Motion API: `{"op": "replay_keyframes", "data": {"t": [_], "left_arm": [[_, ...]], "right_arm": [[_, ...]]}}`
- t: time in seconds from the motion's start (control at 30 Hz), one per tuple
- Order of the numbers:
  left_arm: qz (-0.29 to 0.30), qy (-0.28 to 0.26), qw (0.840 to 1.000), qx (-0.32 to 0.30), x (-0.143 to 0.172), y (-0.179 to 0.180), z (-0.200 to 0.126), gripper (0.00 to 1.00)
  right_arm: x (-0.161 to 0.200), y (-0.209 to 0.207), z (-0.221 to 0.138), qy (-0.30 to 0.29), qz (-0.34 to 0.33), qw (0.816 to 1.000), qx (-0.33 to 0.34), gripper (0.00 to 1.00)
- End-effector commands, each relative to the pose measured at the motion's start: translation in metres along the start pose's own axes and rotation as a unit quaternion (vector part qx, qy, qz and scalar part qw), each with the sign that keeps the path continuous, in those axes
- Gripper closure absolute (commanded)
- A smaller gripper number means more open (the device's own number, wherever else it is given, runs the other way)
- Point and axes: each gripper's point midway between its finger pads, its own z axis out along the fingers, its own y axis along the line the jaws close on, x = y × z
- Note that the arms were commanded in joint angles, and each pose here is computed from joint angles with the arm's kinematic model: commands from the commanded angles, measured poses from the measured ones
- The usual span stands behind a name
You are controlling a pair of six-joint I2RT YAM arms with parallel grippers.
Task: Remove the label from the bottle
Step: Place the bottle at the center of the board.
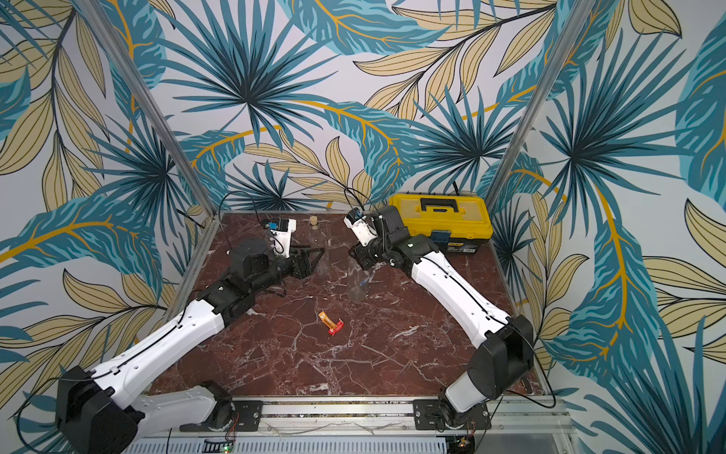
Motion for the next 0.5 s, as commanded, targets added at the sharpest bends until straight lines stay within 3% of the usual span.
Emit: {"op": "replay_keyframes", "data": {"t": [0.0,0.47], "left_arm": [[0.01,-0.012,1.0,0.01,-0.011,-0.008,0.0,0.41],[0.012,-0.008,1.0,0.013,-0.012,-0.01,0.004,0.41]], "right_arm": [[-0.019,0.012,-0.005,-0.041,-0.047,0.998,-0.005,1.0],[-0.001,0.026,0.017,-0.016,-0.088,0.996,-0.014,1.0]]}}
